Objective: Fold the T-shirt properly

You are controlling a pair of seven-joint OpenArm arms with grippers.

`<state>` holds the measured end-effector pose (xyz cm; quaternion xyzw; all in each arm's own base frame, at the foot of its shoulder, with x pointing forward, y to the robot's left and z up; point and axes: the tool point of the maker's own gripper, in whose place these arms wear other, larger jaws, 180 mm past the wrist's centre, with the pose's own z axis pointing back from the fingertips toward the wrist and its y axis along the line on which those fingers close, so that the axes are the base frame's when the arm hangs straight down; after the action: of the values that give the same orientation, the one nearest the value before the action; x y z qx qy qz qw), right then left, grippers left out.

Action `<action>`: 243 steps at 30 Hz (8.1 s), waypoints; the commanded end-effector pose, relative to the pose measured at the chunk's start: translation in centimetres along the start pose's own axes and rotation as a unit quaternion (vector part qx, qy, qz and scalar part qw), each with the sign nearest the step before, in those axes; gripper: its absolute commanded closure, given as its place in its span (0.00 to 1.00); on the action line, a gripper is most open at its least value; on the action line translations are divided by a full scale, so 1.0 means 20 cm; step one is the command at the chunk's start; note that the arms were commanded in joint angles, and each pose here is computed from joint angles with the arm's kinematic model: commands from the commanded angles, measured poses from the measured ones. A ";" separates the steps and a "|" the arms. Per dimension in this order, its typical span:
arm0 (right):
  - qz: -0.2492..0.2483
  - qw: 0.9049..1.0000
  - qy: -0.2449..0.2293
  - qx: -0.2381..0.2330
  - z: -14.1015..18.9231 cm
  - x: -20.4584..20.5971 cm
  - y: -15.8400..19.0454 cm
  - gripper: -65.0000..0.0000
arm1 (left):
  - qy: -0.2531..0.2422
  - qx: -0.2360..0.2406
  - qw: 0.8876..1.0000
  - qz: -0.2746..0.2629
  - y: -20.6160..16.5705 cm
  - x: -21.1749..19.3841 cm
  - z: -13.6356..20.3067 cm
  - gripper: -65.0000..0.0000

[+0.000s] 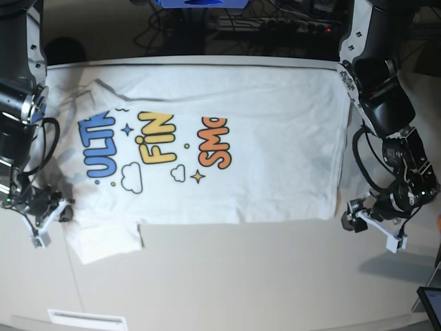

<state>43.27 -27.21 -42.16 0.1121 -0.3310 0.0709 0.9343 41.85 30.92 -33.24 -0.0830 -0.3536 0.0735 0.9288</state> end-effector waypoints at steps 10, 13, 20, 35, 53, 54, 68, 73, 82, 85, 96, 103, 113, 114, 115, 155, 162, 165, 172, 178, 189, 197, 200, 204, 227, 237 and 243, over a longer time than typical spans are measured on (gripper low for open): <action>0.015 0.999 0.034 -0.008 0.01 -0.04 -0.02 0.99 | 0.025 -0.018 0.999 0.033 -0.03 -0.07 -0.08 0.23; 0.015 0.999 0.034 -0.008 0.01 -0.04 -0.02 0.99 | 0.016 -0.016 0.999 0.032 -0.03 -0.05 -0.09 0.23; 0.015 0.999 0.034 -0.008 0.01 -0.04 -0.02 0.99 | 0.046 0.006 0.999 0.015 -0.06 -0.15 -0.18 0.23; 0.015 0.999 0.035 -0.009 0.01 -0.05 -0.03 0.99 | 0.049 -0.012 0.999 0.016 -0.17 -0.18 -0.23 0.23; 0.013 0.999 0.042 -0.009 0.01 -0.09 -0.03 0.99 | 0.075 -0.027 0.997 0.015 -0.22 -0.28 -0.33 1.00; 0.014 0.999 0.043 -0.009 0.01 -0.10 -0.03 0.99 | 0.075 -0.026 0.997 0.014 -0.22 -0.28 -0.33 1.00; 0.045 0.999 -0.011 -0.023 0.05 0.09 -0.02 0.99 | 0.004 0.008 0.999 -0.039 -0.18 -0.10 -0.16 1.00; 0.055 0.998 -0.026 -0.028 0.08 0.15 -0.02 0.99 | -0.022 0.022 0.998 -0.063 -0.18 -0.02 -0.07 1.00; 0.074 0.995 -0.050 -0.042 0.13 0.26 -0.05 0.99 | -0.027 0.033 0.996 -0.078 -0.15 0.01 -0.03 1.00; 0.073 0.995 -0.051 -0.042 0.13 0.26 -0.05 0.99 | -0.022 0.035 0.994 -0.099 -0.16 0.02 -0.03 1.00; 0.123 0.988 -0.070 -0.069 0.23 0.25 -0.04 0.99 | -0.033 0.045 0.990 -0.126 -0.18 0.05 0.04 1.00; 0.139 0.986 -0.053 -0.079 0.26 0.20 -0.04 0.99 | -0.041 0.057 0.987 -0.146 -0.19 0.04 0.11 1.00; 0.172 0.980 -0.040 -0.095 0.32 0.11 -0.01 0.99 | -0.029 0.072 0.983 -0.165 -0.15 -0.08 0.16 1.00; 0.176 0.979 -0.041 -0.097 0.33 0.11 0.00 0.99 | -0.030 0.073 0.983 -0.167 -0.15 -0.09 0.17 1.00; 0.180 0.978 -0.043 -0.098 0.34 0.12 0.00 0.99 | -0.032 0.074 0.982 -0.168 -0.15 -0.09 0.17 1.00; 0.171 0.973 0.067 -0.137 0.46 -0.21 0.05 0.99 | 0.062 0.065 0.973 -0.213 -0.17 -0.53 0.17 1.00; 0.170 0.973 0.076 -0.134 0.46 -0.26 0.06 0.98 | 0.069 0.060 0.971 -0.219 -0.19 -0.56 0.15 1.00; 0.170 0.973 0.079 -0.135 0.46 -0.28 0.05 0.97 | 0.071 0.059 0.971 -0.219 -0.19 -0.56 0.15 1.00; 0.171 0.972 0.083 -0.137 0.47 -0.29 0.04 0.53 | 0.091 0.095 0.962 -0.238 -0.12 -0.61 0.16 1.00; 0.195 0.967 0.053 -0.155 0.54 -0.19 0.05 0.34 | 0.105 0.102 0.955 -0.257 -0.12 -0.66 0.16 1.00; 0.205 0.962 -0.019 -0.181 0.63 0.14 0.05 0.33 | 0.104 0.100 0.956 -0.256 -0.13 -0.66 0.16 1.00; 0.176 0.978 0.009 -0.115 0.36 0.25 0.07 0.33 | 0.104 0.100 0.956 -0.255 -0.13 -0.66 0.16 1.00; 0.156 0.983 0.005 -0.096 0.29 0.28 0.06 0.33 | 0.104 0.101 0.956 -0.255 -0.13 -0.67 0.16 1.00; 0.124 0.989 0.020 -0.073 0.21 0.25 0.02 0.33 | 0.102 0.102 0.956 -0.255 -0.13 -0.65 0.16 1.00; 0.076 0.996 0.035 -0.026 0.06 0.09 0.07 0.60 | 0.101 0.101 0.956 -0.255 -0.14 -0.65 0.16 1.00; 0.079 0.995 0.052 -0.031 0.07 0.07 0.06 1.00 | 0.101 0.101 0.956 -0.255 -0.14 -0.65 0.16 1.00; 0.113 0.990 0.049 -0.064 0.17 0.12 0.03 1.00 | 0.101 0.101 0.956 -0.255 -0.14 -0.64 0.16 1.00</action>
<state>41.12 -26.59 -40.40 0.0200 -0.2641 0.1629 0.9504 29.69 25.66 -39.73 0.0892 -0.2463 -0.1364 0.9554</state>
